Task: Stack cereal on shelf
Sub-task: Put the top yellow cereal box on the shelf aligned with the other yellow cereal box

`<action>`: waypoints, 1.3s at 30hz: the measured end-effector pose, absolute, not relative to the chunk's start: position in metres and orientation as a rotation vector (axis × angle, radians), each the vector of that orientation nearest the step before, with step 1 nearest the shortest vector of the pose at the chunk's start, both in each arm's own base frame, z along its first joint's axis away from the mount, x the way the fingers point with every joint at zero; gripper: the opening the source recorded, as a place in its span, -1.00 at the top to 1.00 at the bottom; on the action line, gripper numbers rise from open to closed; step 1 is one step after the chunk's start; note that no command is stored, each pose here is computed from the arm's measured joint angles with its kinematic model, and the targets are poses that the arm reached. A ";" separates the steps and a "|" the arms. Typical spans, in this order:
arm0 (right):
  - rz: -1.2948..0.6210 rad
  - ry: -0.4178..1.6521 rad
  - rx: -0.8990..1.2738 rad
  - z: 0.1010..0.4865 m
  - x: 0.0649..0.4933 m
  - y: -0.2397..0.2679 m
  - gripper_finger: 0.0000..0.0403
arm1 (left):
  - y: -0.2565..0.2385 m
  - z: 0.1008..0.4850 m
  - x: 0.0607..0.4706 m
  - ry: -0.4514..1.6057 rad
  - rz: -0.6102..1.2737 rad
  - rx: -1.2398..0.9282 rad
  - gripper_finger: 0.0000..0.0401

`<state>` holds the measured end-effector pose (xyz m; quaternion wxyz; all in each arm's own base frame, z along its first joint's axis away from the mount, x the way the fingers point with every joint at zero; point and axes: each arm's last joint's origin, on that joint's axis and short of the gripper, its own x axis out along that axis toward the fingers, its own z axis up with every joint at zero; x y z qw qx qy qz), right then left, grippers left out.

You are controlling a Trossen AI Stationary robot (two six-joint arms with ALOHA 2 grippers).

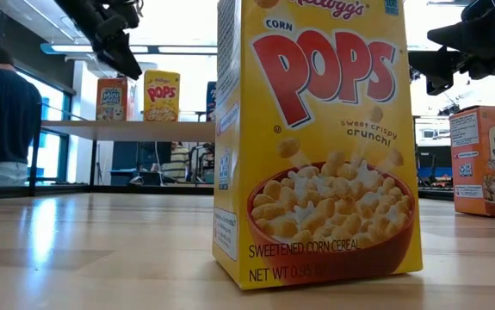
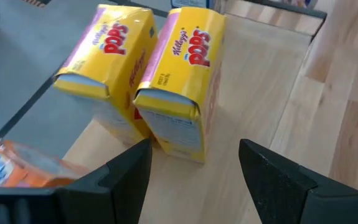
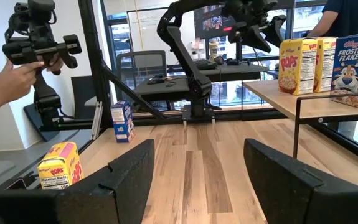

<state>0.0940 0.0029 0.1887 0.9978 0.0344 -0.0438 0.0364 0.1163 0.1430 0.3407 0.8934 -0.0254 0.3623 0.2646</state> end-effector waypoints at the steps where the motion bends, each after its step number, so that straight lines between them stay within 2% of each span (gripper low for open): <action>1: 0.073 -0.088 0.069 0.189 0.094 0.003 -0.19 | 0.141 0.342 0.116 0.744 0.553 -0.063 -0.16; 14: 0.073 -0.088 0.069 0.189 0.094 0.003 -0.19 | 0.106 0.364 0.121 0.524 0.519 -0.138 -0.16; 24: 0.073 -0.088 0.069 0.189 0.094 0.003 -0.19 | 0.101 0.370 0.165 0.370 0.601 -0.175 -0.16; 30: 0.073 -0.088 0.069 0.189 0.094 0.003 -0.19 | 0.104 0.360 0.193 0.350 0.698 -0.257 -0.16; 39: 0.073 -0.088 0.069 0.189 0.094 0.003 -0.19 | 0.109 0.345 0.225 0.342 0.728 -0.309 -0.16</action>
